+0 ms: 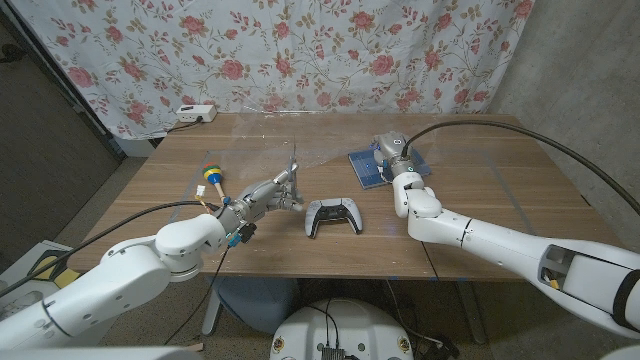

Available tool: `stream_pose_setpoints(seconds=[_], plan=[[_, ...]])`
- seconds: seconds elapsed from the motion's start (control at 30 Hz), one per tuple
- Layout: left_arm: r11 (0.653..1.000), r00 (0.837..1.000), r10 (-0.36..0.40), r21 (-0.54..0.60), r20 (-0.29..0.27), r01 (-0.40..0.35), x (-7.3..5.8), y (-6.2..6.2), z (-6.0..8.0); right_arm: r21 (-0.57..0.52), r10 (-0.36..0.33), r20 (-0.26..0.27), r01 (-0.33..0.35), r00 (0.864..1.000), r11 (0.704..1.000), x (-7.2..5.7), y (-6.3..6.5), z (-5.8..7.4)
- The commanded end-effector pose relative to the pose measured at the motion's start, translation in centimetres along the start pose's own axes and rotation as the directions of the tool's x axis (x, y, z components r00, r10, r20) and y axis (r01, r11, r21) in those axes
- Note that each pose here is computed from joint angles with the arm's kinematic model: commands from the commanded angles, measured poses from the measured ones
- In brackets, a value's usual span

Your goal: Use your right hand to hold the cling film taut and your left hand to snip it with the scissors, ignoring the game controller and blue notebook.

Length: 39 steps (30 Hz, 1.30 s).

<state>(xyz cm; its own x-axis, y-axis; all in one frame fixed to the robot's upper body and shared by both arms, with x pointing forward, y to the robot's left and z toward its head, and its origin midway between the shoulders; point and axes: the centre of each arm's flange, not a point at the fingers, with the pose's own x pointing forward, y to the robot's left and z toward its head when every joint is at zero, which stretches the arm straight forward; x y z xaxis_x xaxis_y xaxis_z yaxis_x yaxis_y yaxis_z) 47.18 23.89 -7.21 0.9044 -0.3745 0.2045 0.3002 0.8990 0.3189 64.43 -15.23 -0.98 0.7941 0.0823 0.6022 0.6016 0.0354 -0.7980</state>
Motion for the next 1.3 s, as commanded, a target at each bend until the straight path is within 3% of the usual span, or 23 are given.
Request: stream_pose_setpoints(seconds=[0.03,0.53,1.3], plan=[[1.0,1.0,-0.001,-0.002,-0.002,0.001,0.3,0.0,-0.1,0.075,-0.041,-0.017,0.042,0.999,0.996,-0.2,-0.1,-0.6],[1.0,0.999,-0.029,0.009,0.013,0.029,1.3,-0.3,0.5,0.202,-0.071,-0.052,0.08,0.996,0.976,-1.0,-3.0,-0.4],[0.997,0.997,-0.08,0.018,0.024,0.079,2.3,-0.7,0.9,0.207,-0.084,-0.057,0.094,0.995,0.974,-1.6,-4.4,1.2]])
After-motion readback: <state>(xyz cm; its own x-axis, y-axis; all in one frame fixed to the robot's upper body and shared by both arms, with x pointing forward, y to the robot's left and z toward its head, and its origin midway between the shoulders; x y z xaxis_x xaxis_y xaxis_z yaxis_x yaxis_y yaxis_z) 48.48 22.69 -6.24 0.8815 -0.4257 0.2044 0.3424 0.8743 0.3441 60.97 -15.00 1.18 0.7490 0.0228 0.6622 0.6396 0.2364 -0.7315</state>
